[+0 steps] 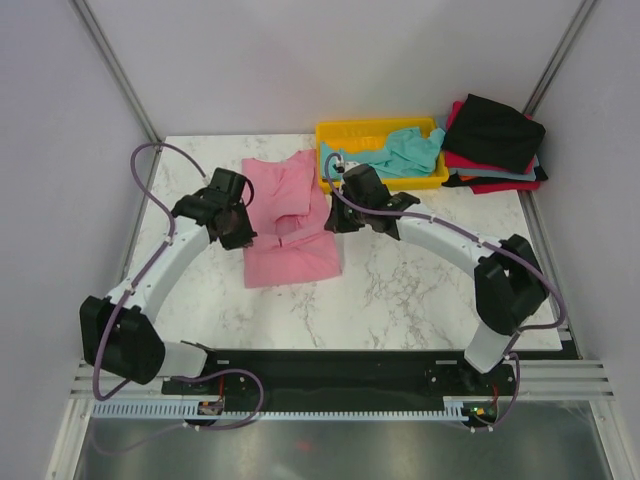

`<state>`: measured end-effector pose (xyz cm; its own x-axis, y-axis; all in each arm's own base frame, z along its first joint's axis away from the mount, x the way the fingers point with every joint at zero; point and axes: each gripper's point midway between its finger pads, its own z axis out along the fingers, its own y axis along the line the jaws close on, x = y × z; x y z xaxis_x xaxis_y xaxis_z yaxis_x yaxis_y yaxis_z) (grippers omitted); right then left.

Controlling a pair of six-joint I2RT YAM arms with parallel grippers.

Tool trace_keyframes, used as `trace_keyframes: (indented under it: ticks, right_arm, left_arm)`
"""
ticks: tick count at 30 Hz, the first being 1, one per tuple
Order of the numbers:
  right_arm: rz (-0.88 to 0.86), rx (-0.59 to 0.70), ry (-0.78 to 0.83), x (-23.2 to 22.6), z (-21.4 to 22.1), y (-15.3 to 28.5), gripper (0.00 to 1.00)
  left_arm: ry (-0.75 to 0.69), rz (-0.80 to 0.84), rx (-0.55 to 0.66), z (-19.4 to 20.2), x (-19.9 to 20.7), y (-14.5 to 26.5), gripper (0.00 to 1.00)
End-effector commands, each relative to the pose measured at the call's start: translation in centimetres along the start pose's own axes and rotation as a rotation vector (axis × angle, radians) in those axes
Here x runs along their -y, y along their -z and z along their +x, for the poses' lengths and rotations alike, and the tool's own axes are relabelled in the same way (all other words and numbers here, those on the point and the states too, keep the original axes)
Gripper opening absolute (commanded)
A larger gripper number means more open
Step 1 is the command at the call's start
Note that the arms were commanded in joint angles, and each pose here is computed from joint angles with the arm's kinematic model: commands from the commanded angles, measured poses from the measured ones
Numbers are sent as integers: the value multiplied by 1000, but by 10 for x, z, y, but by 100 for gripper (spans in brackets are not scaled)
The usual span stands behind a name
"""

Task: Fold and stack the t-shirts
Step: Fold the tshirt

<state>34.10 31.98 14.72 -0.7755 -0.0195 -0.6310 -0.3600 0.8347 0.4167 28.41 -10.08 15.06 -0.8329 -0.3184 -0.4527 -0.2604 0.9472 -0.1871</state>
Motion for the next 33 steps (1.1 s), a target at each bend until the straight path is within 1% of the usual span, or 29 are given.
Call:
trace_keyframes:
  ticks: [1, 4, 6, 12, 13, 14, 16, 17, 18, 19, 20, 21, 22, 23, 24, 26, 27, 28, 29, 30, 31, 32, 33]
  right_arm:
    - [-54, 28, 43, -6, -28, -6, 0]
    - [-40, 3, 33, 5, -30, -27, 0]
    - [-45, -8, 29, 8, -31, -36, 0]
    - [-28, -43, 9, 27, -34, -73, 0]
    - [-16, -62, 4, 35, -28, -83, 0]
    - [-9, -67, 0, 39, -27, -87, 1]
    - [15, -72, -15, 50, -29, -99, 7]
    - [19, -70, -23, 54, -31, -102, 15]
    - [13, -54, -26, 53, -42, -105, 21]
    - [17, -67, -41, 61, -40, -113, 25]
    - [18, -61, -49, 64, -46, -116, 31]
    - [15, -40, -54, 63, -61, -115, 36]
    - [24, -36, -72, 71, -66, -118, 41]
    - [35, -21, -77, 74, -75, -117, 47]
    - [40, 7, -79, 72, -93, -111, 49]
    - [60, 40, -90, 78, -112, -101, 55]
    - [80, 65, -89, 80, -123, -92, 56]
    - [80, 99, -81, 74, -135, -77, 56]
    - [76, 112, -71, 71, -139, -70, 57]
    - [83, 101, -67, 71, -132, -67, 57]
    - [68, 114, -48, 59, -133, -54, 57]
    - [66, 100, -39, 57, -125, -50, 58]
    - [77, 46, -46, 63, -96, -54, 59]
  left_arm:
    - [-48, 68, 48, -38, 11, -7, 2]
    - [-43, 76, -2, -44, 15, -26, 2]
    - [-41, 69, -9, -51, 15, -34, 2]
    - [-24, 16, -70, -59, 1, -79, 2]
    - [-13, 42, -101, -56, 4, -83, 3]
    - [0, 29, -139, -52, 0, -97, 4]
    - [33, 20, -154, -58, -7, -108, 5]
    - [42, 1, -185, -55, -12, -122, 8]
    - [61, -4, -186, -63, -16, -128, 9]
    - [69, 15, -208, -64, -15, -134, 14]
    - [76, 13, -267, -55, -18, -152, 19]
    - [92, 27, -256, -72, -17, -154, 27]
    - [100, 32, -275, -76, -17, -157, 39]
    - [100, 36, -284, -81, -16, -159, 44]
    - [92, 51, -261, -100, -10, -157, 50]
    - [57, 49, -234, -121, -6, -149, 62]
    - [41, 61, -196, -142, 1, -138, 63]
    - [24, 61, -179, -150, 2, -131, 64]
    - [20, 57, -137, -165, 4, -120, 67]
    - [21, 42, -135, -166, 1, -115, 67]
    - [19, 39, -110, -170, 1, -103, 67]
    - [27, 36, -94, -171, 0, -94, 67]
    - [33, 15, -128, -154, -7, -97, 67]
